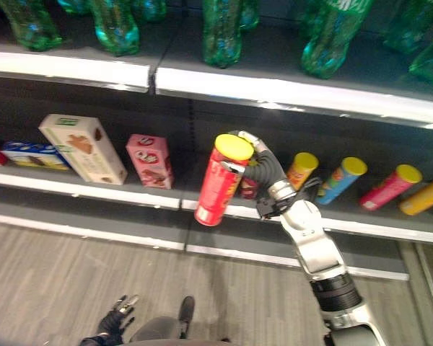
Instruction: Put the goods on the table back onto the shelves and tidy them up.
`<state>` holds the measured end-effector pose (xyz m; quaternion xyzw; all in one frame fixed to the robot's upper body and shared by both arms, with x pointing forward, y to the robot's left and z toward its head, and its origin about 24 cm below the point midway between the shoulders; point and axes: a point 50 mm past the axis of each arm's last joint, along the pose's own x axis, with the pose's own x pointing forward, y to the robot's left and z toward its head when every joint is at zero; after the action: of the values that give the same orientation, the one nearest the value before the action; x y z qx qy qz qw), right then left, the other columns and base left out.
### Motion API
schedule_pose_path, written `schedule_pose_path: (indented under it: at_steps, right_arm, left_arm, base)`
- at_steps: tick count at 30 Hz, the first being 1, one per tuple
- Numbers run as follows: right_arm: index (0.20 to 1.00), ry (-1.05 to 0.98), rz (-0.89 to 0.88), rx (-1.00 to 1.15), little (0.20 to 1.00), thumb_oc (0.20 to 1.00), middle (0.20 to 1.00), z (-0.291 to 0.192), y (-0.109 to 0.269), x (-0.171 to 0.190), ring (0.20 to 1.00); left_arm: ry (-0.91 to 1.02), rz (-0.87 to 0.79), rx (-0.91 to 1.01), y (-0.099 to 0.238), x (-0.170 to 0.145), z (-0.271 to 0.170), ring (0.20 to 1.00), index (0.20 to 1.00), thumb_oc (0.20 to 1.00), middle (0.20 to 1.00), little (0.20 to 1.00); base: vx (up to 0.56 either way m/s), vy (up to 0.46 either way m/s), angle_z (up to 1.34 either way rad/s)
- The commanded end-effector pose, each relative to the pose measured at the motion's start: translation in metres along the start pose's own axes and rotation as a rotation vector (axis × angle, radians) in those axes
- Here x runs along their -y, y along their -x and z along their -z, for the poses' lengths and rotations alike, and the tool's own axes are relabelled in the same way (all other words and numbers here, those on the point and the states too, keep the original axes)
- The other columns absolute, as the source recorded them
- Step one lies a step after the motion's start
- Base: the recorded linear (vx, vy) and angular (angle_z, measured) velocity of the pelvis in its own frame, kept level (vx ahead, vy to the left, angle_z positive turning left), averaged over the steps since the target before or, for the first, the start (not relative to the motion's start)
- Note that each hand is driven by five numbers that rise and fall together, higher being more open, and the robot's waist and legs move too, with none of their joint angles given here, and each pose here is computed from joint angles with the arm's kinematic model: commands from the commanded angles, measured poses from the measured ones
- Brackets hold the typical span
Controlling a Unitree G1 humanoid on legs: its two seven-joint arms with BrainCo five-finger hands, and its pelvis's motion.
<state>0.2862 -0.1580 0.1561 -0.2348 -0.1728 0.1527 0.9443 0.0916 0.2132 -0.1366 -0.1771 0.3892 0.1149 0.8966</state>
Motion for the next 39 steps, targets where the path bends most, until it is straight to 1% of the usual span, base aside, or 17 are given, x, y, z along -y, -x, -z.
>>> schedule_pose_path:
  at_steps: [1, 5, 6, 9, 11, 14, 15, 18, 27, 32, 39]
  right_arm:
    - [0.200, -0.049, 0.081, 0.228, 0.200, 0.200, 0.200, -0.038, -0.003, 0.009, 0.200]
    - [0.200, -0.069, 0.072, 0.232, 0.200, 0.200, 0.200, -0.039, -0.007, 0.006, 0.200]
    - [0.200, -0.048, 0.034, 0.266, 0.200, 0.200, 0.200, -0.050, -0.016, 0.003, 0.200]
    - [0.200, -0.024, 0.017, 0.304, 0.200, 0.200, 0.200, -0.060, -0.024, 0.003, 0.200]
    - [0.200, 0.030, 0.071, 0.334, 0.200, 0.200, 0.200, -0.070, -0.027, 0.018, 0.200]
    - [0.200, 0.060, 0.103, 0.373, 0.200, 0.200, 0.200, -0.081, -0.032, 0.024, 0.200]
    - [0.200, 0.115, 0.113, 0.403, 0.200, 0.200, 0.200, -0.093, -0.038, 0.028, 0.200]
    - [0.200, 0.184, 0.134, 0.414, 0.200, 0.200, 0.200, -0.100, -0.039, 0.038, 0.200]
    - [0.200, 0.275, 0.178, 0.446, 0.200, 0.200, 0.200, -0.115, -0.037, 0.053, 0.200]
    - [0.200, 0.363, 0.159, 0.454, 0.200, 0.200, 0.200, -0.129, -0.049, 0.055, 0.200]
    - [0.200, 0.505, 0.201, 0.496, 0.200, 0.200, 0.200, -0.160, -0.069, 0.067, 0.200]
  left_arm:
    - [-0.097, 0.041, 0.027, -0.004, -0.001, -0.015, 1.000, 1.000, 1.000, 1.000, 1.000]
    - [-0.121, 0.038, 0.033, -0.002, -0.009, -0.020, 1.000, 1.000, 1.000, 1.000, 1.000]
    - [-0.134, 0.056, 0.022, -0.002, -0.007, -0.020, 1.000, 1.000, 1.000, 1.000, 1.000]
    - [-0.132, 0.061, 0.033, -0.003, -0.006, -0.023, 1.000, 1.000, 1.000, 1.000, 1.000]
    - [-0.176, 0.096, 0.039, -0.007, -0.002, -0.031, 1.000, 1.000, 1.000, 1.000, 1.000]
    - [-0.210, 0.099, 0.058, -0.010, -0.004, -0.043, 1.000, 1.000, 1.000, 1.000, 1.000]
    - [-0.219, 0.057, 0.080, -0.009, -0.017, -0.055, 1.000, 1.000, 1.000, 1.000, 1.000]
    - [-0.203, 0.039, 0.090, -0.009, -0.022, -0.058, 1.000, 1.000, 1.000, 1.000, 1.000]
    - [-0.146, 0.088, 0.097, -0.011, -0.005, -0.049, 1.000, 1.000, 1.000, 1.000, 1.000]
    - [-0.141, 0.097, 0.111, -0.012, -0.004, -0.053, 1.000, 1.000, 1.000, 1.000, 1.000]
    - [-0.138, 0.116, 0.149, -0.014, -0.002, -0.065, 1.000, 1.000, 1.000, 1.000, 1.000]
  base:
    - [-0.03, 0.003, 0.76]
    - [-0.03, 0.092, -0.22]
    - [0.01, 0.472, -0.16]
    - [-0.03, 0.383, -0.58]
    - [-0.04, 0.444, -0.85]
    - [-0.16, 0.303, 0.19]
    - [-0.15, 0.074, -0.43]
    - [-0.05, 0.019, -0.23]
    - [0.01, -0.056, 0.01]
    - [0.00, -0.074, -0.03]
    - [-0.02, -0.020, -0.02]
